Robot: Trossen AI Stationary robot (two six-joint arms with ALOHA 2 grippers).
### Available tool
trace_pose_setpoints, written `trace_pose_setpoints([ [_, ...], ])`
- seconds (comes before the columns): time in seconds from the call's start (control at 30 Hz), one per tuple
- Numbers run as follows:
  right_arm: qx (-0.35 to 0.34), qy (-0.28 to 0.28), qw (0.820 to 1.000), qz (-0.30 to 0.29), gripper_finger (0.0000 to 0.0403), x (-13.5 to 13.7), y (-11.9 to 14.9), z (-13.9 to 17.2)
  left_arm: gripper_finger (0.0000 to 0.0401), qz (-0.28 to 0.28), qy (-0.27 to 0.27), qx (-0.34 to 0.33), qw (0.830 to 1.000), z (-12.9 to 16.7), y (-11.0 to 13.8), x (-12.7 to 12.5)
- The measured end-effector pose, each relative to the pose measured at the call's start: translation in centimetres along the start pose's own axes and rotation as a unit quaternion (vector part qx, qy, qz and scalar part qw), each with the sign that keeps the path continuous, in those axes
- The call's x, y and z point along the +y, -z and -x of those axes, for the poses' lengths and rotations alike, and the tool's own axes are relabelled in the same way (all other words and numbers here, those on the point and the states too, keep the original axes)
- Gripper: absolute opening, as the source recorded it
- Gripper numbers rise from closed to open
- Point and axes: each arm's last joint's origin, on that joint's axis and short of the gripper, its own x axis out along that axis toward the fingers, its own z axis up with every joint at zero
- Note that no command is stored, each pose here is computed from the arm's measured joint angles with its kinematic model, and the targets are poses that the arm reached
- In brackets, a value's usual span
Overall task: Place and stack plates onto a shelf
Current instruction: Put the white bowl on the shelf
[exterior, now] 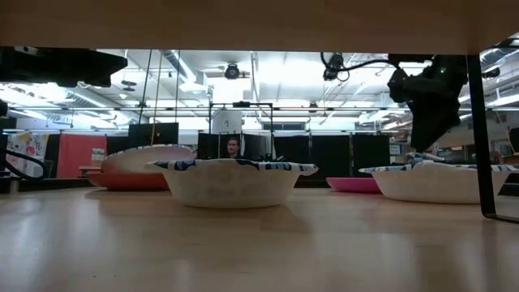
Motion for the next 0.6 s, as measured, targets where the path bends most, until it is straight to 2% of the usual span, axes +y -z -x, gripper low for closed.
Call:
trace_pose_setpoints([
  [0.6,0.106,-0.012,0.994,0.022,0.0187,0.2,-0.3,-3.4,0.0036,0.0,0.0,0.0,1.0,0.0,0.0,0.0],
])
